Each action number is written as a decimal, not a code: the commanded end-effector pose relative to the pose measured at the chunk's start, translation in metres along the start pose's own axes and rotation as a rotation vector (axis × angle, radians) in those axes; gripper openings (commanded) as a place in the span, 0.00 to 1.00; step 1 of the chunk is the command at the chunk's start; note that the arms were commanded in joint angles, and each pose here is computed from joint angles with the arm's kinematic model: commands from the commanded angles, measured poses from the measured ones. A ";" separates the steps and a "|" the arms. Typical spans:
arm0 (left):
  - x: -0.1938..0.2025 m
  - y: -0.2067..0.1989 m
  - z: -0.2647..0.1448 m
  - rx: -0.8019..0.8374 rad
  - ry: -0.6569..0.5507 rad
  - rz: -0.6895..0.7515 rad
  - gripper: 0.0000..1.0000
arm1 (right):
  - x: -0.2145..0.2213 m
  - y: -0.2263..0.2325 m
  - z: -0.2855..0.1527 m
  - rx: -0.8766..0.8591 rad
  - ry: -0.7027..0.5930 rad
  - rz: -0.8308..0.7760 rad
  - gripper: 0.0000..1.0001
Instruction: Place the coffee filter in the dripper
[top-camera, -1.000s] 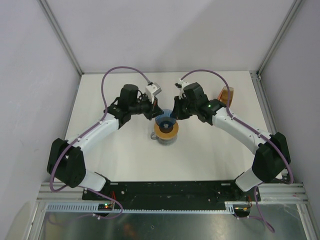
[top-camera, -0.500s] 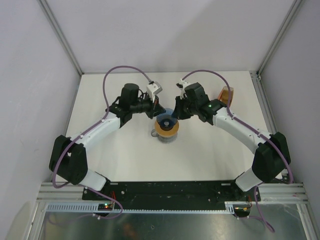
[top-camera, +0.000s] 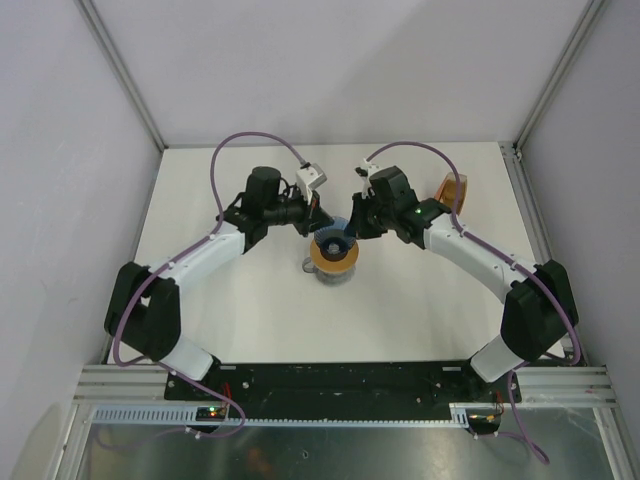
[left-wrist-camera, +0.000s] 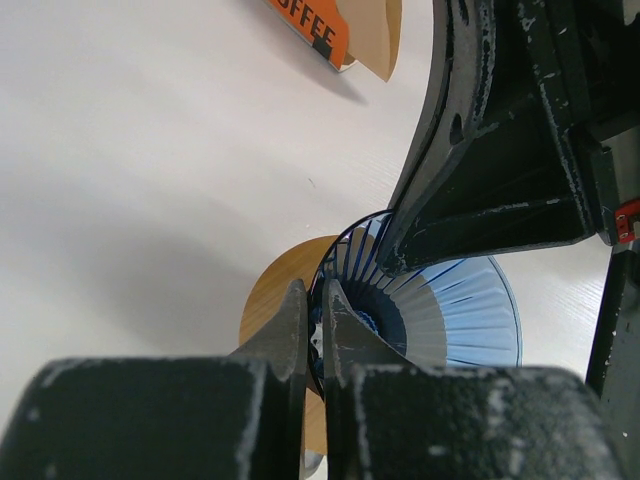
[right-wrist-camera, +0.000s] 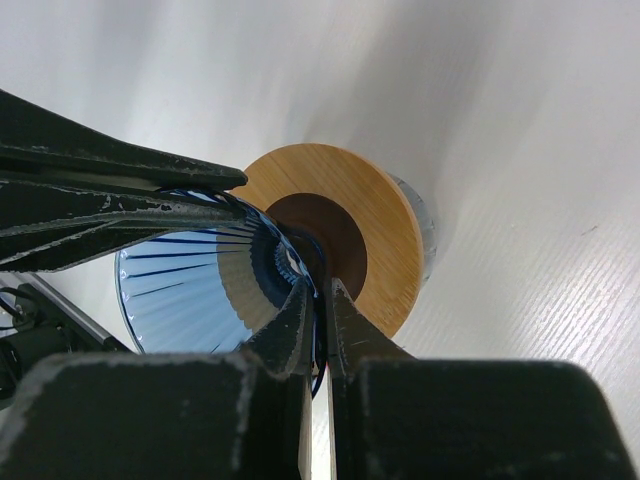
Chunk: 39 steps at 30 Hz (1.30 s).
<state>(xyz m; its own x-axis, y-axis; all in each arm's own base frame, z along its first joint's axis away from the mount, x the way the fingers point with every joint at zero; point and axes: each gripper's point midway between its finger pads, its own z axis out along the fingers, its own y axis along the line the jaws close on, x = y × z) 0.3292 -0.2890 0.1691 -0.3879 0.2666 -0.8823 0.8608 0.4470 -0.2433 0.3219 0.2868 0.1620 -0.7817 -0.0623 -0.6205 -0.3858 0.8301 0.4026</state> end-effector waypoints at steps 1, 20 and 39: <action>0.196 -0.054 -0.024 0.131 0.619 -0.384 0.00 | 0.104 -0.068 0.015 0.224 0.346 -0.011 0.00; 0.236 -0.048 -0.025 0.103 0.725 -0.455 0.00 | 0.094 -0.058 0.024 0.205 0.291 -0.031 0.00; 0.127 -0.026 -0.007 0.115 0.453 -0.283 0.00 | 0.046 -0.045 0.005 0.192 0.127 -0.023 0.11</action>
<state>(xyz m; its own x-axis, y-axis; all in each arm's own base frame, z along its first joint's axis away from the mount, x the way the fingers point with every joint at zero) 0.3375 -0.2968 0.1715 -0.4055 0.2749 -0.8718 0.8697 0.4096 -0.2754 0.3277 0.2800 0.1725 -0.7626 -0.0042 -0.6468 -0.3420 0.8514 0.3976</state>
